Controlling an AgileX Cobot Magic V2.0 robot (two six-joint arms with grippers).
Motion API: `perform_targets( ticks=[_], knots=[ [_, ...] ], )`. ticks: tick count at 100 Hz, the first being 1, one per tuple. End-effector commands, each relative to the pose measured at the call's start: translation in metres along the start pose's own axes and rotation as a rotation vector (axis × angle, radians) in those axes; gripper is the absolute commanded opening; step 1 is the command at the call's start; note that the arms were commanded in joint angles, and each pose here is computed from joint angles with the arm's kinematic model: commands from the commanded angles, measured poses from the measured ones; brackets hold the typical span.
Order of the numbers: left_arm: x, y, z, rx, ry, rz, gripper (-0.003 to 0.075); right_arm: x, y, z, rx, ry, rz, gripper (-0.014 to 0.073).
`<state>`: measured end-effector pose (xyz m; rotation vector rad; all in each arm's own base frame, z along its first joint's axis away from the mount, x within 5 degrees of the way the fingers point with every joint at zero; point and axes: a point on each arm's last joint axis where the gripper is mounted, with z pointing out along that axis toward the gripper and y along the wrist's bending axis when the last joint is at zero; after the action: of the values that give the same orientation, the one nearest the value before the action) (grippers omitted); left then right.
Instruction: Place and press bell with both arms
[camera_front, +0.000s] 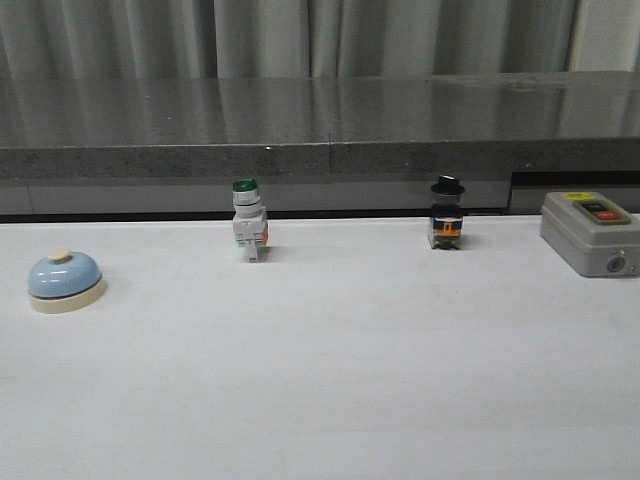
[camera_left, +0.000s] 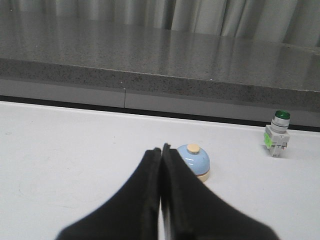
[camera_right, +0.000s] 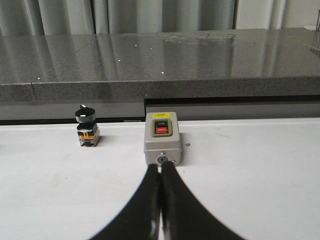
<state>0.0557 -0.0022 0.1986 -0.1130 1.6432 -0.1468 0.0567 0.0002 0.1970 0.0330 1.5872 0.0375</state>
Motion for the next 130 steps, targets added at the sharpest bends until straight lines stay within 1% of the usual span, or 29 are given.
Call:
perform_targets(
  ticks=[1,55,59,67,81,102,110,130],
  knots=[
    [0.006,0.002,0.0,0.001,-0.059,-0.015,-0.002,-0.013,0.0,-0.003,0.001,-0.111,-0.018,-0.0058],
    [0.006,0.002,0.0,0.002,-0.067,-0.015,-0.002,-0.013,0.0,-0.003,0.001,-0.111,-0.018,-0.0058],
    [0.004,0.002,0.0,0.002,-0.083,-0.015,-0.002,-0.013,0.0,-0.003,0.001,-0.111,-0.018,-0.0058],
    [-0.002,0.001,0.0,0.006,-0.154,-0.015,-0.002,-0.013,0.0,-0.003,0.001,-0.111,-0.018,-0.0058],
    [-0.006,0.001,-0.001,0.009,-0.196,-0.015,-0.002,-0.013,0.0,-0.003,0.001,-0.111,-0.018,-0.0058],
    [-0.011,0.0,-0.002,0.01,-0.199,-0.021,-0.002,-0.013,0.0,-0.003,0.001,-0.111,-0.018,-0.0058],
    [-0.017,-0.001,-0.002,0.013,-0.199,-0.045,-0.002,-0.013,0.0,-0.003,0.001,-0.111,-0.018,-0.0058],
    [-0.036,-0.005,0.0,0.013,-0.148,-0.045,-0.002,-0.013,0.0,-0.003,0.001,-0.111,-0.018,-0.0058]
  ],
)
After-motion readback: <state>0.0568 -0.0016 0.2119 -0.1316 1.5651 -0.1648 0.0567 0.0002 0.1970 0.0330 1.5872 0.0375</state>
